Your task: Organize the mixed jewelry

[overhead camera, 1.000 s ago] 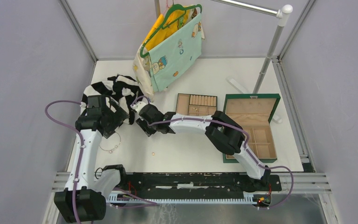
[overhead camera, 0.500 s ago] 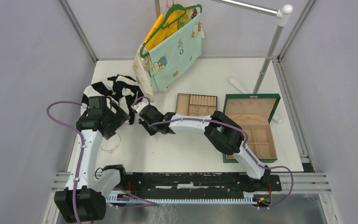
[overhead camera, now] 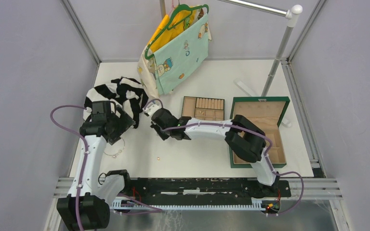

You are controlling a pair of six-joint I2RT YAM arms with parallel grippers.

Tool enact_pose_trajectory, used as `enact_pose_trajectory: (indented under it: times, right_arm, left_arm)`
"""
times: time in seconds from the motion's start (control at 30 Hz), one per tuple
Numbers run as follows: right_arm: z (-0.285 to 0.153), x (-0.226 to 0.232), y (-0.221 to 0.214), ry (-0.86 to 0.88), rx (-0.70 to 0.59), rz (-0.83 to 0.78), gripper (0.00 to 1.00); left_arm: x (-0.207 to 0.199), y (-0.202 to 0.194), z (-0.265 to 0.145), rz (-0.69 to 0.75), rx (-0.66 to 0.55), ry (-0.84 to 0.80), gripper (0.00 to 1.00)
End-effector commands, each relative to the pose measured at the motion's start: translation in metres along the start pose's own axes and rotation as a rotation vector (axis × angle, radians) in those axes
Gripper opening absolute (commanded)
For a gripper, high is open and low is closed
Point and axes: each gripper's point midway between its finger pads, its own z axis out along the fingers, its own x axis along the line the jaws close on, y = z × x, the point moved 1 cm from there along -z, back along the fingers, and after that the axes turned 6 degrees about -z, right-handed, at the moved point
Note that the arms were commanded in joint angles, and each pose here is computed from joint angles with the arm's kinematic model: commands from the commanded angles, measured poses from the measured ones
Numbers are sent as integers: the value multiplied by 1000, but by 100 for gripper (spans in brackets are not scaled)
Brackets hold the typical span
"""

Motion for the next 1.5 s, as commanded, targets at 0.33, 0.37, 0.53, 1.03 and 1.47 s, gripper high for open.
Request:
enact_pose_trajectory:
  times: [0.33,0.37,0.53,1.03,1.47]
  right_arm:
    - [-90,-111,-3,-264,-110,85,0]
    - [-87,-109,-2,-251,-104,86,0]
    - [-88,-105,-4,-233,-103,111,19]
    - [-159,-138,-33,-419,-170,150,33]
    - [-166,-142,-42,-443,-155,137,33]
  left_arm:
    - [-12,3,8,80,-8,-88,100]
    - [-13,3,9,80,-8,-92,100]
    - [-38,-13,19,195,-22,-129,100]
    - [-78,-80,80,468,-63,80,70]
    - [-82,-101,110,509,0,160,50]
